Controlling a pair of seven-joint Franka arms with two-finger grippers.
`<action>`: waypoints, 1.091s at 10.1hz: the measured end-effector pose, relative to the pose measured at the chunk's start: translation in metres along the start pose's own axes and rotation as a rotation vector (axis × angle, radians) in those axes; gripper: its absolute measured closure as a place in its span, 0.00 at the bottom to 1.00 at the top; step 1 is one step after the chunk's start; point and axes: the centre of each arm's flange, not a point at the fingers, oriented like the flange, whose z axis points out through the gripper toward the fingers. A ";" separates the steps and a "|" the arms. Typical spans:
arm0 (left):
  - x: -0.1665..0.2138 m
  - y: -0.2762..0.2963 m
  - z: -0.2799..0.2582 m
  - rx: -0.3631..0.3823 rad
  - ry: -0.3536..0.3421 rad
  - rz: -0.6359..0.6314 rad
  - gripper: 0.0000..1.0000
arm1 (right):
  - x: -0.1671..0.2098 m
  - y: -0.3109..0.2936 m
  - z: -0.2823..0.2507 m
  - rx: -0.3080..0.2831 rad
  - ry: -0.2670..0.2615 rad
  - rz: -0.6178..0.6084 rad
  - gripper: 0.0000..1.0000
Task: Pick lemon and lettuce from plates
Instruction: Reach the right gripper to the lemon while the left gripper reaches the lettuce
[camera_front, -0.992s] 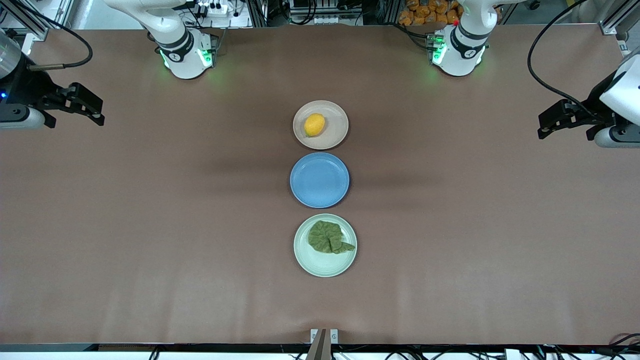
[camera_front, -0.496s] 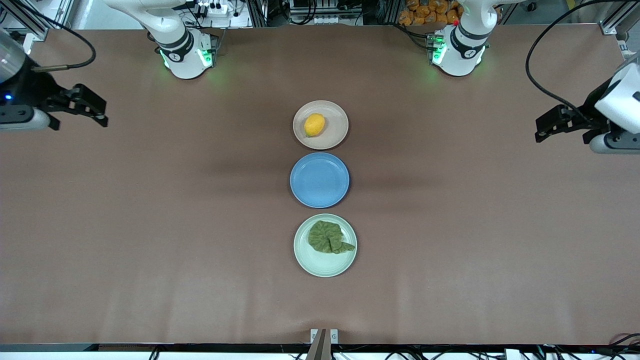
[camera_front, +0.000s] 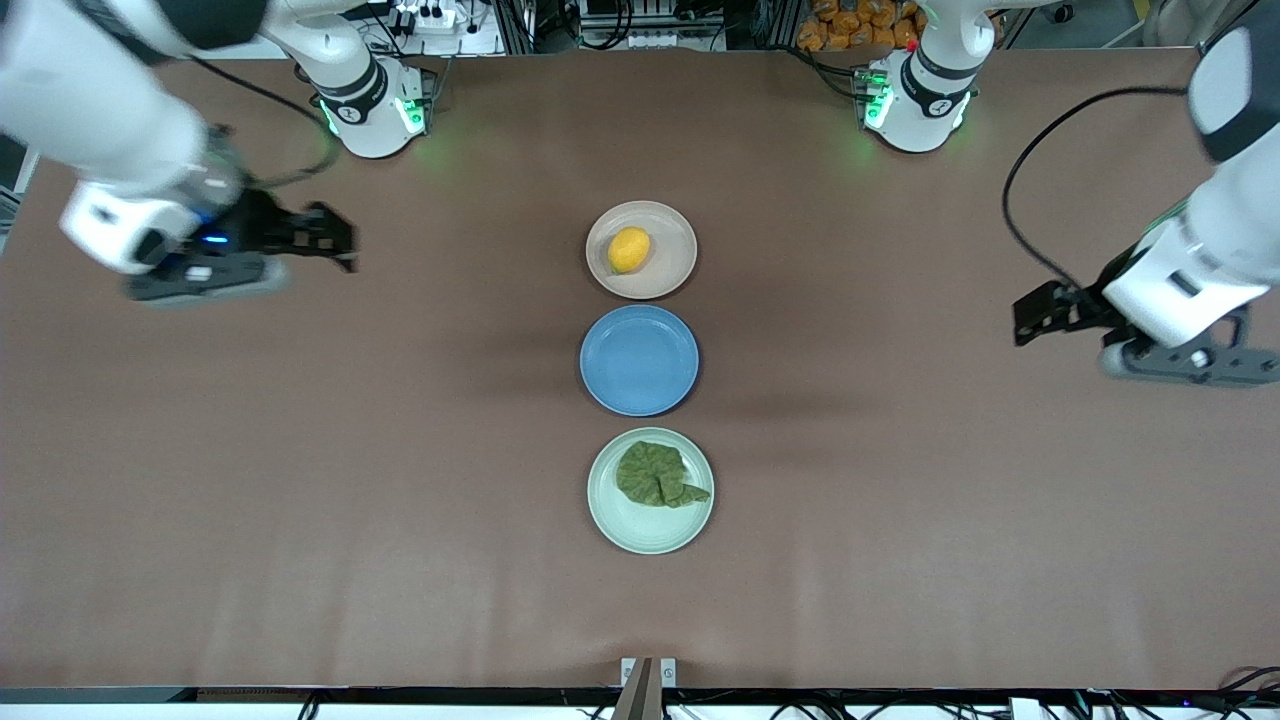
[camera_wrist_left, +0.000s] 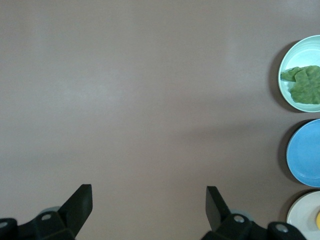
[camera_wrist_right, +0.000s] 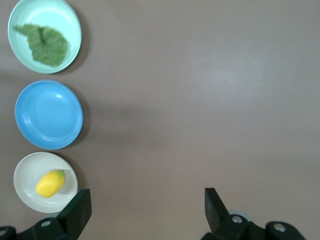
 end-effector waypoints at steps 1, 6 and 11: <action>0.007 0.007 0.013 -0.005 0.004 0.012 0.00 | -0.005 -0.034 0.018 -0.009 -0.029 0.022 0.00; 0.030 0.102 0.081 -0.040 0.016 -0.030 0.00 | -0.034 -0.220 0.154 -0.028 -0.092 0.357 0.00; 0.052 0.180 0.156 -0.121 0.134 -0.085 0.00 | -0.084 -0.279 0.282 -0.002 -0.048 0.463 0.00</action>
